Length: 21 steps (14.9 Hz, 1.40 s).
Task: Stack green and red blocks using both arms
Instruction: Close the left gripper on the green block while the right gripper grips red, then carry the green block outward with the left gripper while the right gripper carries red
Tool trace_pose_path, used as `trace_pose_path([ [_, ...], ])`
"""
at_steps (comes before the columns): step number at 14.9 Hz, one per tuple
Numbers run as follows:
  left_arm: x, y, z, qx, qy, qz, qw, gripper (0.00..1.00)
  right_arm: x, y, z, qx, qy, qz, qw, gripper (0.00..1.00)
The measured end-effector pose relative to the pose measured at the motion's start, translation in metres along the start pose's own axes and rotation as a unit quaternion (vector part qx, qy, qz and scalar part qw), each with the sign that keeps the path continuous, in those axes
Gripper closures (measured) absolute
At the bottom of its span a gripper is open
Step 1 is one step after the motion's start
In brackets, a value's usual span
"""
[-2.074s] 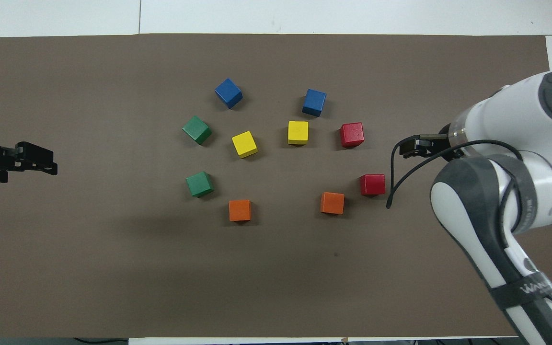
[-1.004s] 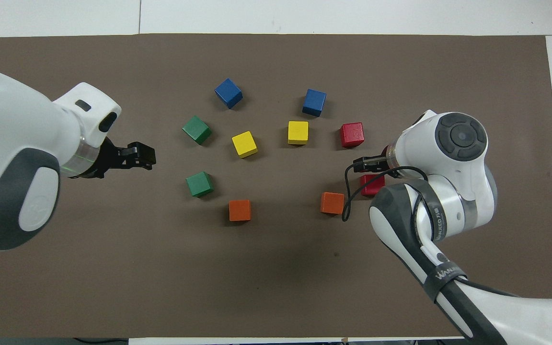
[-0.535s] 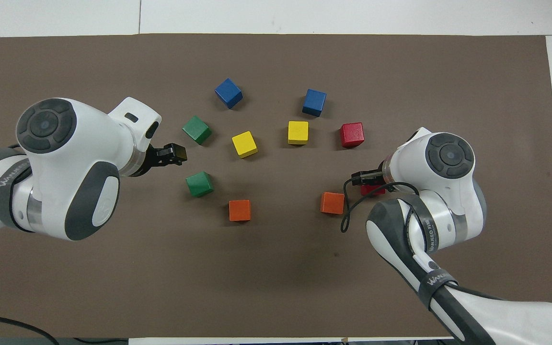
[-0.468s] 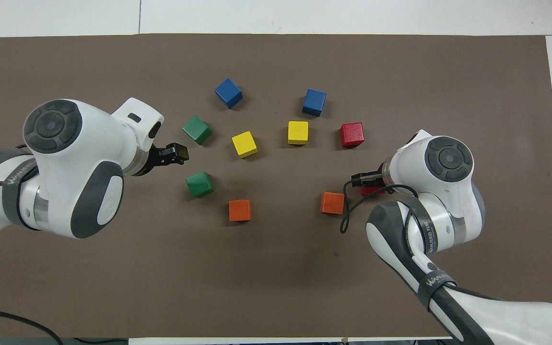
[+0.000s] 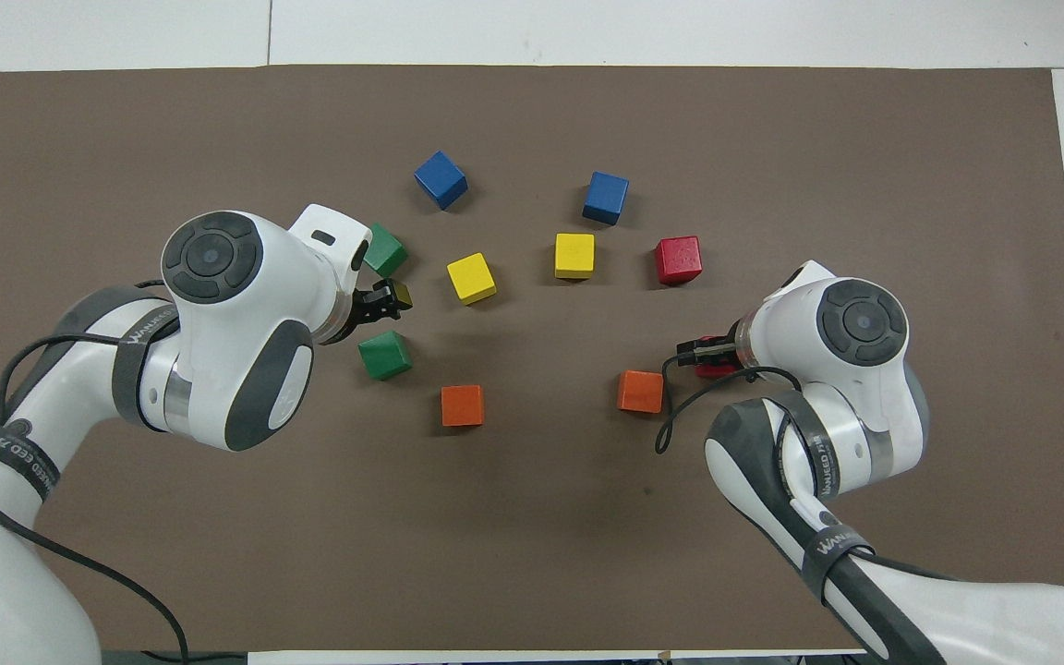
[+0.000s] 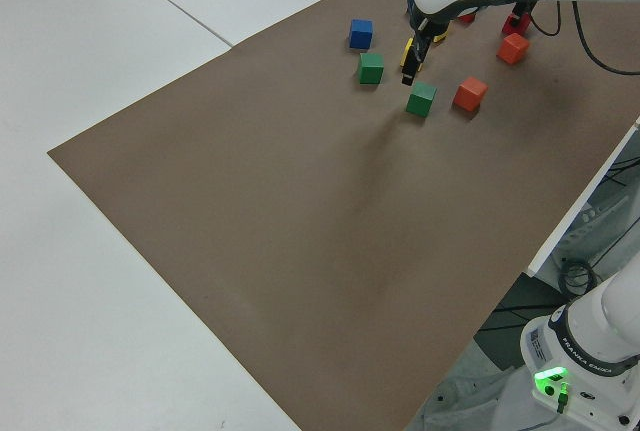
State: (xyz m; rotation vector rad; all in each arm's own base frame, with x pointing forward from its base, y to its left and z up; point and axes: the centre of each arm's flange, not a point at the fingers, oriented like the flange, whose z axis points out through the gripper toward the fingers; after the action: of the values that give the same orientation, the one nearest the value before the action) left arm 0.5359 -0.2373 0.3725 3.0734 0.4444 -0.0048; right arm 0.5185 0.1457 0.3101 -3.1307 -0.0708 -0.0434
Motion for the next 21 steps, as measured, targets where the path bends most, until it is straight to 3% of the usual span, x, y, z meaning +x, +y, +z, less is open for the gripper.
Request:
trace_pose_path([
  [1,-0.002,0.000,0.003,0.002,-0.002,-0.007,1.000,0.00,0.000,0.000,0.000,0.000,0.001,0.001,1.000,0.07],
  [4,-0.007,-0.003,0.015,0.004,-0.004,-0.014,1.000,0.00,0.000,0.000,-0.001,0.000,0.001,0.009,1.000,0.42],
  [5,-0.009,-0.004,0.021,0.002,-0.001,-0.014,1.000,0.00,0.000,0.001,-0.001,0.000,0.002,0.009,1.000,0.45],
  [8,-0.017,0.000,0.040,0.001,0.000,-0.007,1.000,0.00,0.003,0.001,-0.007,-0.001,-0.004,0.010,1.000,0.45],
  [10,-0.022,0.008,0.051,0.001,-0.001,0.001,1.000,0.00,0.017,0.014,-0.035,-0.006,-0.025,-0.001,1.000,0.45],
  [14,-0.024,0.011,0.060,0.005,-0.006,0.003,1.000,0.00,0.041,0.132,-0.084,-0.004,-0.020,-0.010,1.000,0.45],
  [17,-0.022,0.008,0.060,0.005,-0.005,0.000,1.000,0.00,0.035,0.202,-0.079,-0.003,-0.025,0.004,1.000,0.45],
  [21,-0.021,0.007,0.060,0.006,-0.005,0.002,1.000,0.00,0.033,0.225,-0.058,-0.004,-0.019,0.008,1.000,0.45],
])
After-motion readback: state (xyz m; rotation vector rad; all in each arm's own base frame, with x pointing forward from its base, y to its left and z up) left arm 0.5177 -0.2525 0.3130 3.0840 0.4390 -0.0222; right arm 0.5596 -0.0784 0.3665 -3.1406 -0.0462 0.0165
